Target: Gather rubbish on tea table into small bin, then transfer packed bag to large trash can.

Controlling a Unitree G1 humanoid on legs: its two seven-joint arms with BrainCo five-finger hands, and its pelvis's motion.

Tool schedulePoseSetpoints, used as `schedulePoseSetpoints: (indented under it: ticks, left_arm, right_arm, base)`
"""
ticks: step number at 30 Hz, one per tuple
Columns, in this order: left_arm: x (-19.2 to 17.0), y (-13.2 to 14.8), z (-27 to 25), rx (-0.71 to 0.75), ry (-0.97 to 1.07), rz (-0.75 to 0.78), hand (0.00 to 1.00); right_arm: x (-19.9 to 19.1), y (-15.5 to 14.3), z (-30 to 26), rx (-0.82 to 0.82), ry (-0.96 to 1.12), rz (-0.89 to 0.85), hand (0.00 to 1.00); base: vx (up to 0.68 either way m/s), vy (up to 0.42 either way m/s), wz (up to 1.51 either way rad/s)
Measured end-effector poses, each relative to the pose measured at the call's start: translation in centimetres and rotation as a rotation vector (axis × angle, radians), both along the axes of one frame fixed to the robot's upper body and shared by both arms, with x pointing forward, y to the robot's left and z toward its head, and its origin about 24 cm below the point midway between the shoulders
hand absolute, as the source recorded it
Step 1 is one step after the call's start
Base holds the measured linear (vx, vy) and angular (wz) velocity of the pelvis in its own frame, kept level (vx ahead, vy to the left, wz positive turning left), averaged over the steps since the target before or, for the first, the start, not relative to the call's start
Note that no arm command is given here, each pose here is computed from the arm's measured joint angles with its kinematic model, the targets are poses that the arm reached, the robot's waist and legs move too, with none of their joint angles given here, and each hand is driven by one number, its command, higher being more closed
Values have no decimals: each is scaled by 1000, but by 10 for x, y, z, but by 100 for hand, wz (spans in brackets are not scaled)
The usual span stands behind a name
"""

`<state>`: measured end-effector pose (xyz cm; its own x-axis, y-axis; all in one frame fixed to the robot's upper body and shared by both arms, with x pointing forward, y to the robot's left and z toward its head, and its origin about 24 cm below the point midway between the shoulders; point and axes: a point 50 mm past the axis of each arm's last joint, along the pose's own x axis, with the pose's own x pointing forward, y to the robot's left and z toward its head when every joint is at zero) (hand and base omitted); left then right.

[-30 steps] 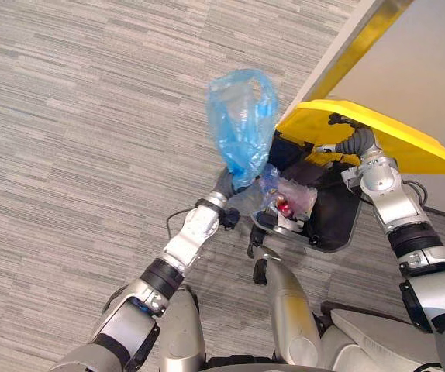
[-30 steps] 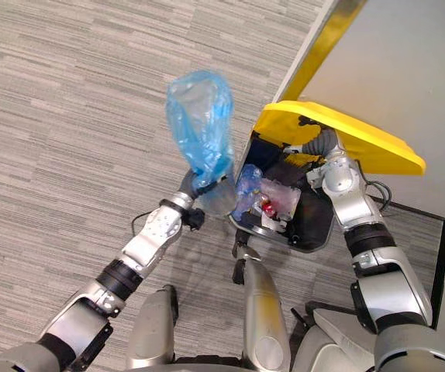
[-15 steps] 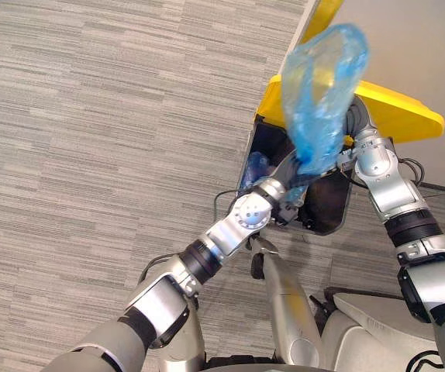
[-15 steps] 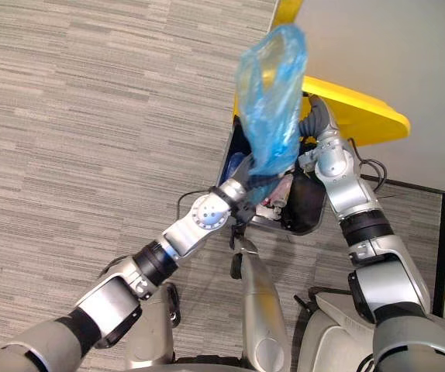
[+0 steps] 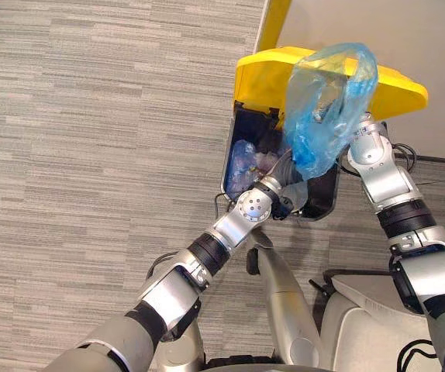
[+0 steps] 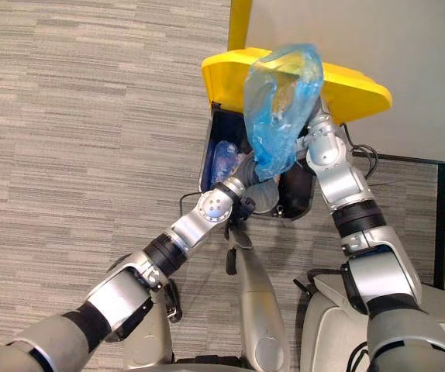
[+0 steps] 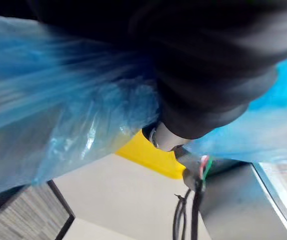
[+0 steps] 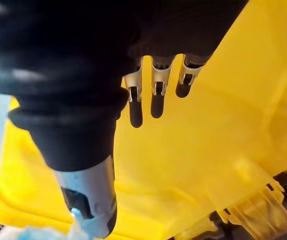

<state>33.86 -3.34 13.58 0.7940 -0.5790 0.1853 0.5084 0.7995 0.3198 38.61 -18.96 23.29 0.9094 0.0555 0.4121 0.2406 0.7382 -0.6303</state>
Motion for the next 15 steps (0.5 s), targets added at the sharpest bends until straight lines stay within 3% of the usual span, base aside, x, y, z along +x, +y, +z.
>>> schedulePoseSetpoints:
  ticks: [15]
  left_arm:
    - [31, 38, -15, 49, 104, 214, 100]
  right_arm:
    - [4, 9, 2, -128, -51, -91, 0]
  base:
    - [8, -12, 0]
